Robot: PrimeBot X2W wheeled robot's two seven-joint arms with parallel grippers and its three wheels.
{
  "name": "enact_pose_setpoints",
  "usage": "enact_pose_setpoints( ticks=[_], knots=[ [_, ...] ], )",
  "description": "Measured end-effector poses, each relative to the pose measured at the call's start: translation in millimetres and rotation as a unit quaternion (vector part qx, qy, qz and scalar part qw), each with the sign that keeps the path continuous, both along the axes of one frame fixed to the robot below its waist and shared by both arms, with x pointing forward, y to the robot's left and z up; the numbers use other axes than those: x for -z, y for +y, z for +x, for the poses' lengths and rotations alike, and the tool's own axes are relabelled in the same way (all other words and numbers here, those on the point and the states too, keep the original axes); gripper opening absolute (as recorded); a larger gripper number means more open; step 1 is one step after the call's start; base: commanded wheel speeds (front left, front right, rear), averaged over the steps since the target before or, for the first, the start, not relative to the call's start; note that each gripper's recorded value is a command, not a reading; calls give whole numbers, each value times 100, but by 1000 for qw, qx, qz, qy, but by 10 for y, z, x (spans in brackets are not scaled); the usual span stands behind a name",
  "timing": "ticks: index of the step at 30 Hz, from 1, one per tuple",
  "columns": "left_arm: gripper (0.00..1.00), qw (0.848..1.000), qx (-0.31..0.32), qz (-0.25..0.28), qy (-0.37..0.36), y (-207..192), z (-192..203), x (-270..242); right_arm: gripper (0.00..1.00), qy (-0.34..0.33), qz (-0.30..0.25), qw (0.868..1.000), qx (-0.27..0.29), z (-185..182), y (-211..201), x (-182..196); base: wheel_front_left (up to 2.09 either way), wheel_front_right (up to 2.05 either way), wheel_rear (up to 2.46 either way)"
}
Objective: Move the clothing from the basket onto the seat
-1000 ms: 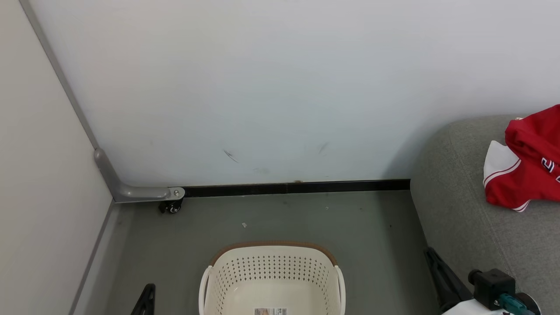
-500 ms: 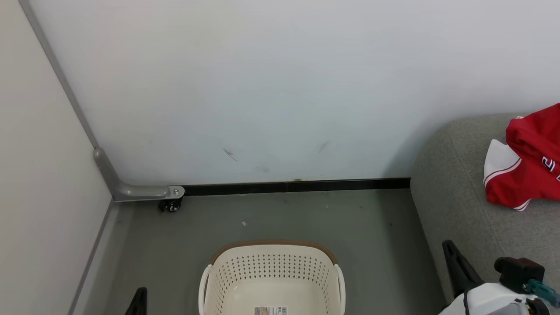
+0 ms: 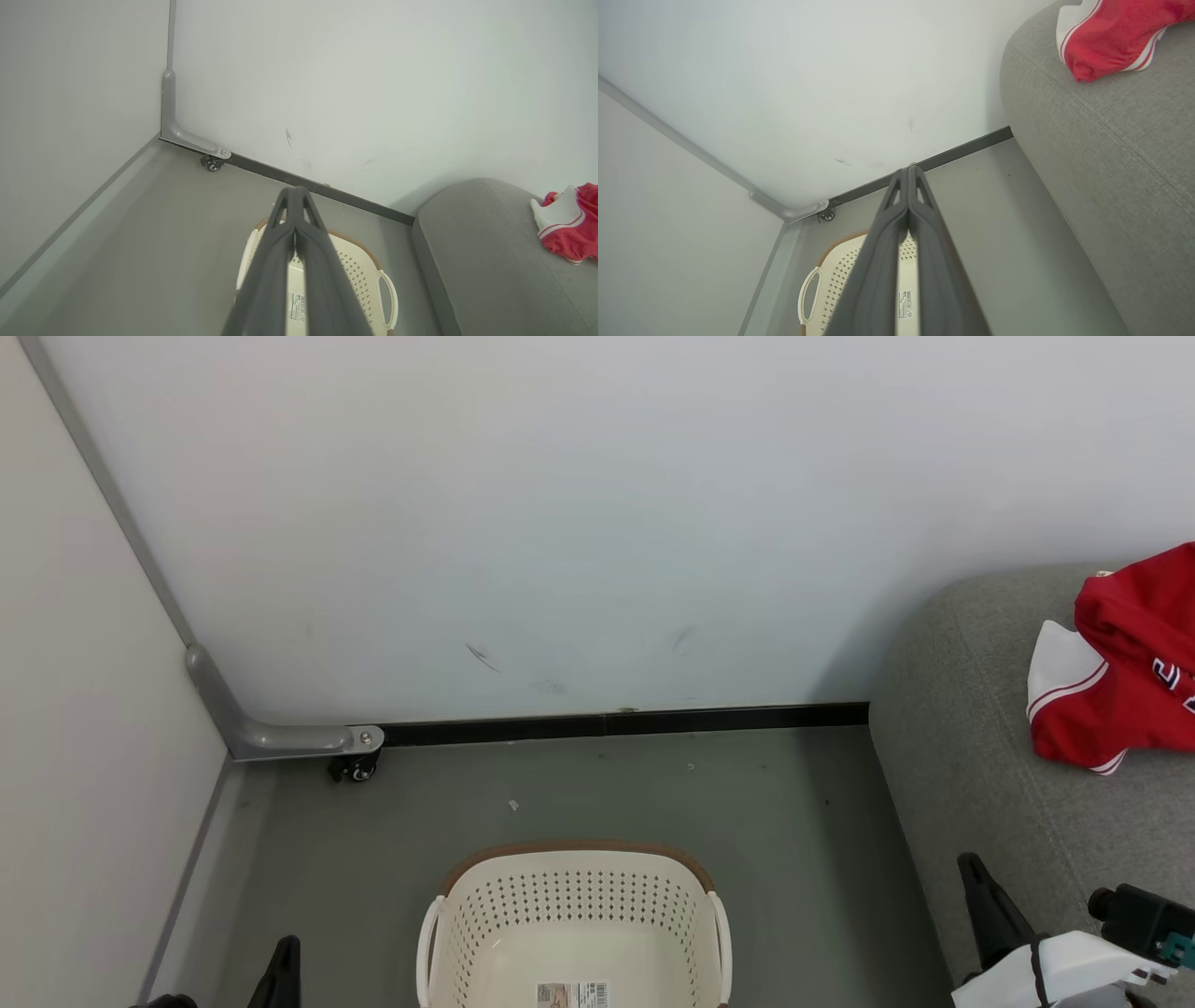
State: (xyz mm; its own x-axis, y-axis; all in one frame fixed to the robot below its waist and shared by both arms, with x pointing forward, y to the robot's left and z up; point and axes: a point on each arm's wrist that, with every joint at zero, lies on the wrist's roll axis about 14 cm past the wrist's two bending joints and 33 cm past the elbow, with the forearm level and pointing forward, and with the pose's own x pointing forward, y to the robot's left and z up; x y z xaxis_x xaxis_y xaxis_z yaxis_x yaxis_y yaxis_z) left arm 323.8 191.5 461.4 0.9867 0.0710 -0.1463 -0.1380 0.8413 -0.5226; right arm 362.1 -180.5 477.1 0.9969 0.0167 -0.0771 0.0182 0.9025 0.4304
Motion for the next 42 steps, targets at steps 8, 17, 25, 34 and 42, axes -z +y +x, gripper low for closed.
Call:
enact_pose_setpoints(
  ticks=[8,17,25,34,42],
  knots=[
    [0,998,-4,-58,8,-17,56,31,0,5,64,998,12,50,-42,-9,0,0,0],
    [0,993,-6,-116,6,-15,126,7,0,13,128,991,25,43,-92,21,0,0,0],
    [0,984,-13,-178,8,-3,167,12,0,18,199,979,37,24,-128,42,0,0,0],
    [0,970,-15,-244,8,-29,212,14,0,20,269,962,46,27,-153,49,0,0,0],
    [0,955,-16,-297,2,-42,282,-12,0,17,329,943,52,57,-173,32,0,0,0]
  ],
)
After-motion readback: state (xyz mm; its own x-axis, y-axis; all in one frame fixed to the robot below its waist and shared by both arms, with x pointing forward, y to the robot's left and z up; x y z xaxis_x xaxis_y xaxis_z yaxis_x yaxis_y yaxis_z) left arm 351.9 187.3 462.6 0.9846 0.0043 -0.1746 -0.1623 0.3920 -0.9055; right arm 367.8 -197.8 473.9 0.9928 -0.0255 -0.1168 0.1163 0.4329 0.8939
